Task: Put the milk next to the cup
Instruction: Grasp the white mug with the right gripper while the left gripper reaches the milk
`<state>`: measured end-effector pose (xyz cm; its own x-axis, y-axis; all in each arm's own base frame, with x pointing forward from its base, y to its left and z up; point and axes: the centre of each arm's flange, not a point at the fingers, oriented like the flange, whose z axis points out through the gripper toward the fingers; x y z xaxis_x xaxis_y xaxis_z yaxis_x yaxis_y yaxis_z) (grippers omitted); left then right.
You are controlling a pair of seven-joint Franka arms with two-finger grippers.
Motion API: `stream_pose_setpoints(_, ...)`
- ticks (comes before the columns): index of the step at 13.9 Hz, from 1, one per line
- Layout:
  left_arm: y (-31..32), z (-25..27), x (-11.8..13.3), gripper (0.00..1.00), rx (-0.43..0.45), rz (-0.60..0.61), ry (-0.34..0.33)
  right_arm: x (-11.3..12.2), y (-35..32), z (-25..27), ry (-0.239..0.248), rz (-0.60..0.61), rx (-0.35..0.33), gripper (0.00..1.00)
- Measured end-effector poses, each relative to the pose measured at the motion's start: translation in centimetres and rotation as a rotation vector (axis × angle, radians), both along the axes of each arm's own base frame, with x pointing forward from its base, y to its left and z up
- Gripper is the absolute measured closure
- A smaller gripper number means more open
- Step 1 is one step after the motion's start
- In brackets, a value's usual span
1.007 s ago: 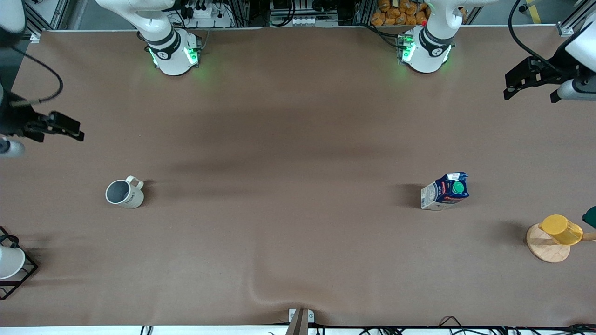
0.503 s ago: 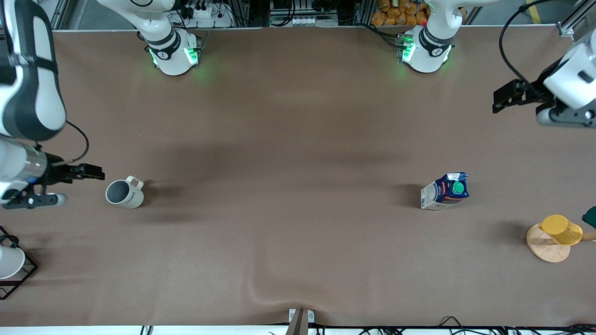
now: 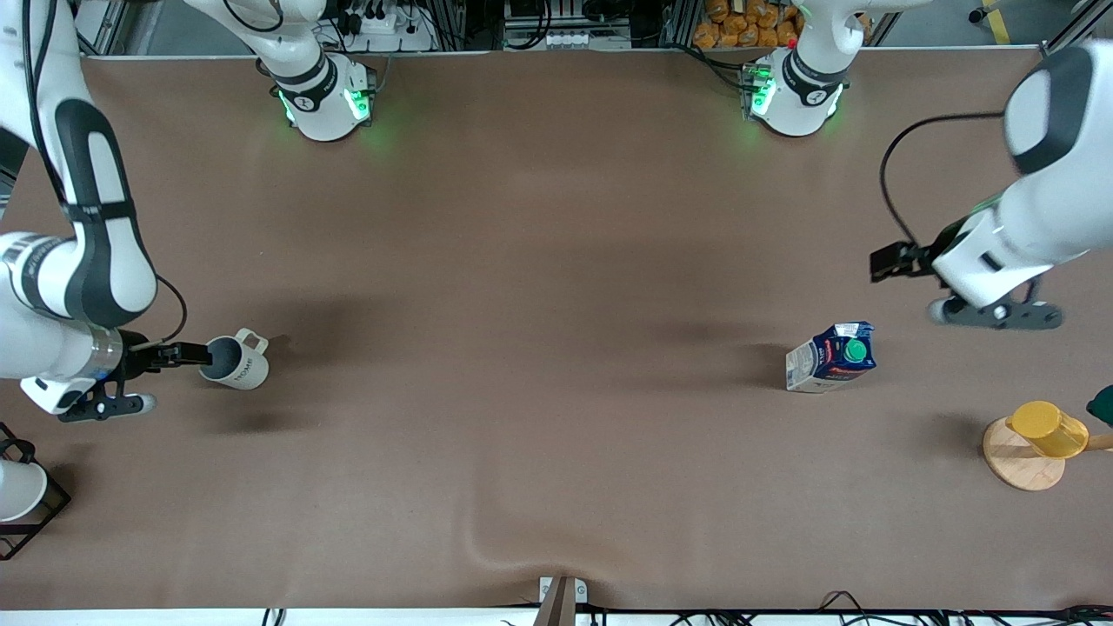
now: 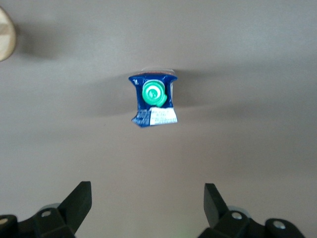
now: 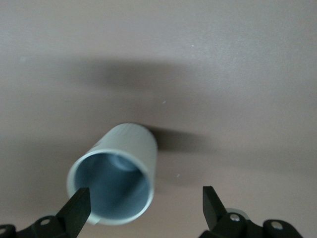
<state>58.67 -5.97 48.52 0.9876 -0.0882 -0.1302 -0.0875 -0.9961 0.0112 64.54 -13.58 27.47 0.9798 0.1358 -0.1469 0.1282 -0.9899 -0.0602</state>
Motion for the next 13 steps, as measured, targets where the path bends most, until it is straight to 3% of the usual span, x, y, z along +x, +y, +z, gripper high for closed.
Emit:
stream_pose_setpoints(3, -0.3, -1.8, -0.2, 0.0, 0.0, -0.005, 0.003, -0.1, -0.3, -3.1, -0.008, 0.006, 0.0, 0.14)
stream_pose_setpoints(8, -0.4, -2.0, 0.2, 0.0, -0.003, -0.006, -0.016, -0.6, 1.4, -4.8, -0.008, 0.028, 0.008, 0.69)
stream_pose_setpoints(10, -0.4, -2.7, 0.4, 0.0, -0.003, -0.005, -0.008, -0.1, 2.5, -3.2, 0.023, 0.027, 0.015, 0.93)
stream_pose_setpoints(13, -0.3, -3.6, 0.8, 0.0, -0.004, -0.004, -0.007, 1.8, 6.5, 1.9, 0.1, -0.04, 0.004, 0.96)
